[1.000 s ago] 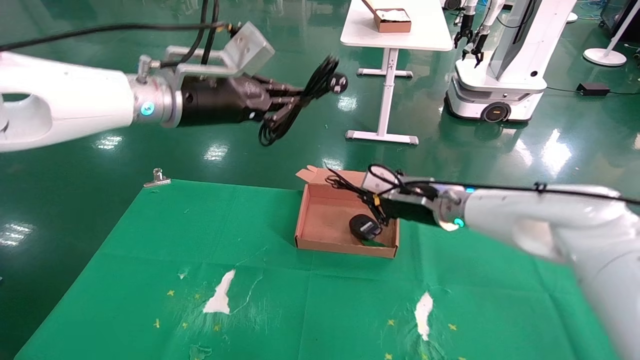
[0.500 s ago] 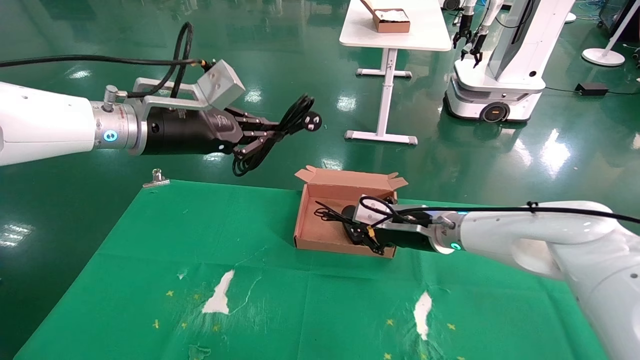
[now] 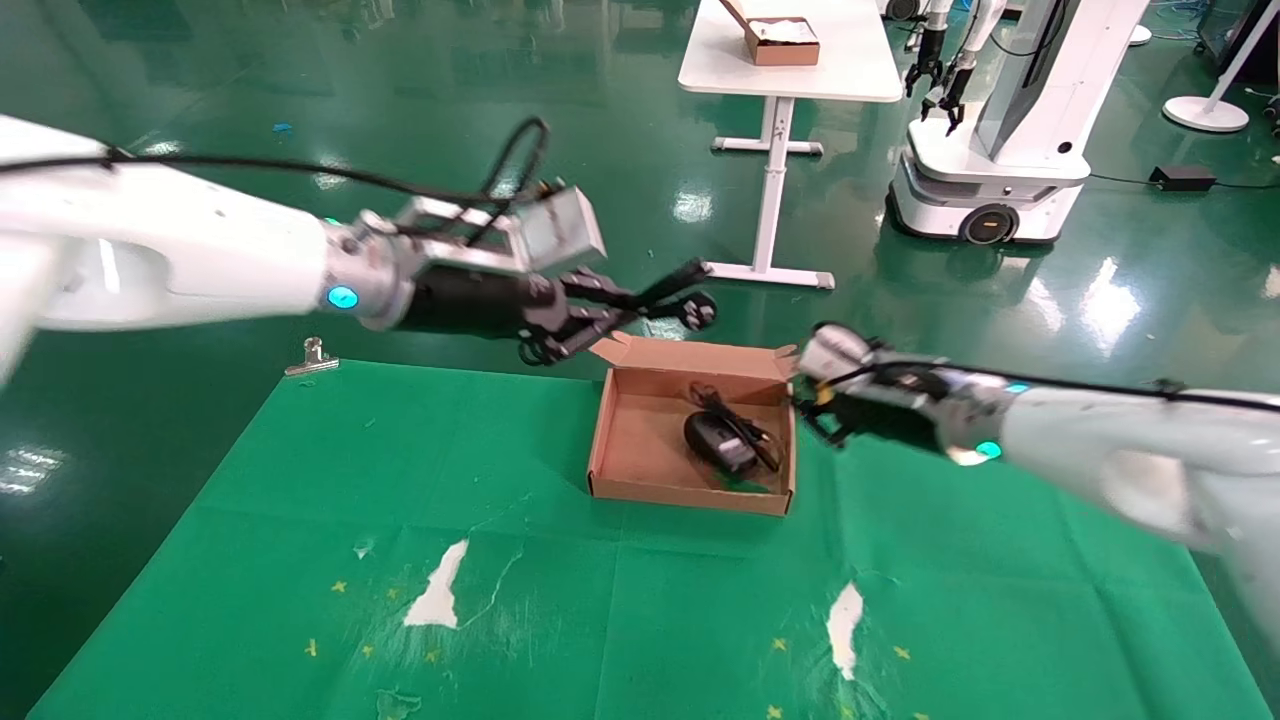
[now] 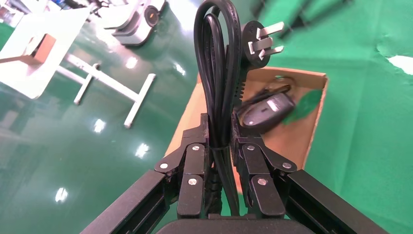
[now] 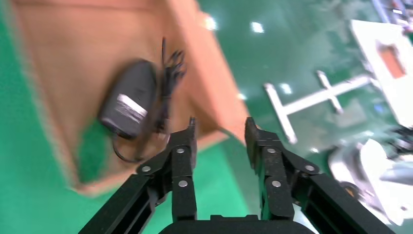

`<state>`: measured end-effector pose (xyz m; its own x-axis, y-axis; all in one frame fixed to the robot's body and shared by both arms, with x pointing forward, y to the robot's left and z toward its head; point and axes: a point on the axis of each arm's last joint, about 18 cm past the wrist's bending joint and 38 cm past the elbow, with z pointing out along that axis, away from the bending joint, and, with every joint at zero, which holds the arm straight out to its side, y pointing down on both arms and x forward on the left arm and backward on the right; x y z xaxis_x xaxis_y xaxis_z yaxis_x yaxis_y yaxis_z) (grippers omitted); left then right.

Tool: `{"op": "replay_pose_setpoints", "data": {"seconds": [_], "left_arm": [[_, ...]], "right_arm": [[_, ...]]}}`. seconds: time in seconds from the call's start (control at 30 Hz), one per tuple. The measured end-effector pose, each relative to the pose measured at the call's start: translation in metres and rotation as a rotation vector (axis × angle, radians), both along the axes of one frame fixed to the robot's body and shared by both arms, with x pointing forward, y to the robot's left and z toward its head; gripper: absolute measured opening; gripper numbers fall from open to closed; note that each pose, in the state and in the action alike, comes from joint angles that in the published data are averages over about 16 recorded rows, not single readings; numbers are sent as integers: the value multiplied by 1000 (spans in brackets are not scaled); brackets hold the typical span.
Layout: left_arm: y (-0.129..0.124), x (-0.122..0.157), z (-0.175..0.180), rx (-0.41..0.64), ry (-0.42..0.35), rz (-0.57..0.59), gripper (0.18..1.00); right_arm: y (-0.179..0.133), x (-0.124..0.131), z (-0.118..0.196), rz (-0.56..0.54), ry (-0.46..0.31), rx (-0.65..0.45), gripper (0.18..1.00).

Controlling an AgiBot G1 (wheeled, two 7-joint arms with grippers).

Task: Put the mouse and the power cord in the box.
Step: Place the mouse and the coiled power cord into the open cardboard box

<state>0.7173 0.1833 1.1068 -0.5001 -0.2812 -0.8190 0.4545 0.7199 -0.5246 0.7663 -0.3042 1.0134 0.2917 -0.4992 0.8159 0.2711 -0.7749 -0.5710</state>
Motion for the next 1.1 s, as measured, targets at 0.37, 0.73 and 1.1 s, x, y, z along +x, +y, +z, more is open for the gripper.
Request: {"op": "replay_pose_setpoints", "data": {"seconds": [0.37,0.73,1.1], "left_arm": [[-59,3,-62,28,59,-90,261],[-83,10,-110,-26,178,-23,261],[-81,31,-107,-29,74,137,261]], "right_arm": [[-111,-69,89,-15,-148,-23,583],[-175,-152,105,59,-88,-67,804],[-189,-171,106,34,-2,-86,951]]}}
